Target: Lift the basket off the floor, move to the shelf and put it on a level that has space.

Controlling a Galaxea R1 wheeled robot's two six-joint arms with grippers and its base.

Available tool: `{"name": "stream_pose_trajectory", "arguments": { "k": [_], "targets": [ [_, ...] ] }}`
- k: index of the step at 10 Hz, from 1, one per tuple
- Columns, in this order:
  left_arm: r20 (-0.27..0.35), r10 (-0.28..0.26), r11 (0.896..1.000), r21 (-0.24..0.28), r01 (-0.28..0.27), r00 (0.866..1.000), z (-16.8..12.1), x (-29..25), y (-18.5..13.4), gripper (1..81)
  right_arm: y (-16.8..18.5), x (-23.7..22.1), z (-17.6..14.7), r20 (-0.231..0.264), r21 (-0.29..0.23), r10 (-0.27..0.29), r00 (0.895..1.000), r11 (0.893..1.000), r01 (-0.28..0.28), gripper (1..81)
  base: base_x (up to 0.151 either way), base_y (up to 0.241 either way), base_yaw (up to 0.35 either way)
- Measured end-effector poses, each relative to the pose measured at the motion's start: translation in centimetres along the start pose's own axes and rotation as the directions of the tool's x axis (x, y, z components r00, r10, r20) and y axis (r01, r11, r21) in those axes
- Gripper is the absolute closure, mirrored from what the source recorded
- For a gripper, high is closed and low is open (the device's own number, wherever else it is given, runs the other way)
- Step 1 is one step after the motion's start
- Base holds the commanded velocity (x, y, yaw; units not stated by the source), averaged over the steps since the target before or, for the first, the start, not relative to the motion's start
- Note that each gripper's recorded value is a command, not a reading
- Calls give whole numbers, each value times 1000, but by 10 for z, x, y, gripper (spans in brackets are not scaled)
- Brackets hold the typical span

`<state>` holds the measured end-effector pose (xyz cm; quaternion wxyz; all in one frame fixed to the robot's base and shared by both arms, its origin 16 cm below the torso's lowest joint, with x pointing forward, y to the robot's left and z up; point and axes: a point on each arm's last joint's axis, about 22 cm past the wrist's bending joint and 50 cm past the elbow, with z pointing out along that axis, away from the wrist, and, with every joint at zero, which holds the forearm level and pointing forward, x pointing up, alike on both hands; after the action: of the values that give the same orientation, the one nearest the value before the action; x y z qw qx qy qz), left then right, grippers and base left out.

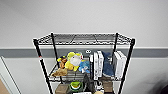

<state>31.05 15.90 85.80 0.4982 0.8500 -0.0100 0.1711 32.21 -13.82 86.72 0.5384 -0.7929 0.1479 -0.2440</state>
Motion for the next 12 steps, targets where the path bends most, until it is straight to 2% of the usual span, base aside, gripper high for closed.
{"name": "stream_pose_trajectory", "arguments": {
  "k": [6,12],
  "targets": [
    [0,0,1000,0,0,1000,0,0,0,811,0,0,0,0,0,0,1000,1000,0,811,113,0,0],
    [2,0,1000,0,0,1000,0,0,0,811,-5,-1,0,4,9,1,1000,1000,-1,811,0,0,0]
  ]
}}
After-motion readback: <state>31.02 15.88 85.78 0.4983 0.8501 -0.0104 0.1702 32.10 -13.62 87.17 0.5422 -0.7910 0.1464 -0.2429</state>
